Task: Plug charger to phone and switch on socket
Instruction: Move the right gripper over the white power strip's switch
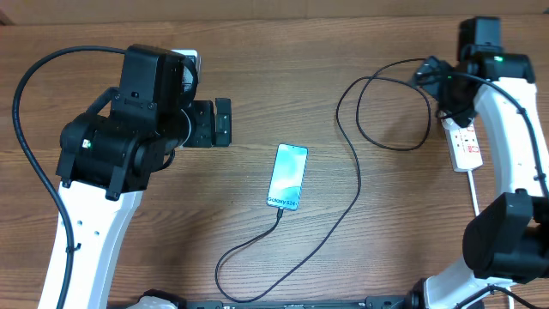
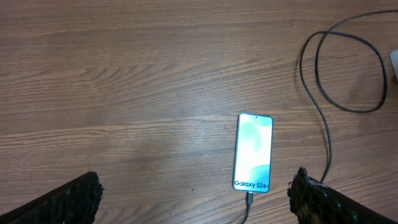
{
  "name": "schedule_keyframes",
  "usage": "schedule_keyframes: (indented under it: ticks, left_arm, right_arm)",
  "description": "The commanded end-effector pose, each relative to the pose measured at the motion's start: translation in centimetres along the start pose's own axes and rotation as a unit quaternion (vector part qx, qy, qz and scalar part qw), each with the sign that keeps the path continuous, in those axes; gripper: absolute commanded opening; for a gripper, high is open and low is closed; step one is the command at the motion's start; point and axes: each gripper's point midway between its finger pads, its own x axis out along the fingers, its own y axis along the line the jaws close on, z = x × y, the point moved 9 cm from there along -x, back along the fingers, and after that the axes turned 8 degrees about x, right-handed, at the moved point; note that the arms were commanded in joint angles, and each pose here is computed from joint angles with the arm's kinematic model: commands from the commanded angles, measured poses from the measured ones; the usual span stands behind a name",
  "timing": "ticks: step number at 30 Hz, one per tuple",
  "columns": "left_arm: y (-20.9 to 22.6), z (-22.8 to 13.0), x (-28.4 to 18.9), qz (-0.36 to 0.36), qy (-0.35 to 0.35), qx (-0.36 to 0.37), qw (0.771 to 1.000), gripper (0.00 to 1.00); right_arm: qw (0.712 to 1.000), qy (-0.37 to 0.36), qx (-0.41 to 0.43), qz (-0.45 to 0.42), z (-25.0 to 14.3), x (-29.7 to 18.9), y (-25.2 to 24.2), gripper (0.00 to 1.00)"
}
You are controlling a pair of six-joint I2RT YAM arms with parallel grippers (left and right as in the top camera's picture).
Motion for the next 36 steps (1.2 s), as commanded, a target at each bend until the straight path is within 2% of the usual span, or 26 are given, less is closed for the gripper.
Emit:
schedule_keyframes:
  ticks: [1,11,18,22,29,36]
  left_arm:
    - [0.1,0.3,-1.0,0.004,-0.018,0.009,1.000,1.00]
    - [0.1,0.3,-1.0,0.004,-0.019,0.009,1.000,1.00]
    - [0.1,0.3,-1.0,0.004,-0.018,0.009,1.000,0.99]
    - [0.1,0.3,-1.0,0.005,-0.018,0.009,1.000,1.00]
    - [0.1,0.3,-1.0,0.004,-0.018,0.009,1.000,1.00]
    - [0.1,0.3,-1.0,0.004,-0.018,0.009,1.000,1.00]
  right_arm:
    - [1.000,-0.021,0.018,-0.011,1.9,-0.1,-1.7,1.00]
    - [0.996,-0.074,-0.059,0.002,6.0,0.2,-4.8,1.00]
    - [0.998,-0.026,-0.058,-0.017,6.7,3.7,-6.9,1.00]
    - [0.997,0.015,-0.071,0.003,6.3,5.3,-7.3,1.00]
    - [0.996,0.001,-0.088,0.001,6.9,6.0,-7.3,1.00]
    - [0.995,0.036,-0.091,-0.014,6.5,9.2,-7.9,1.00]
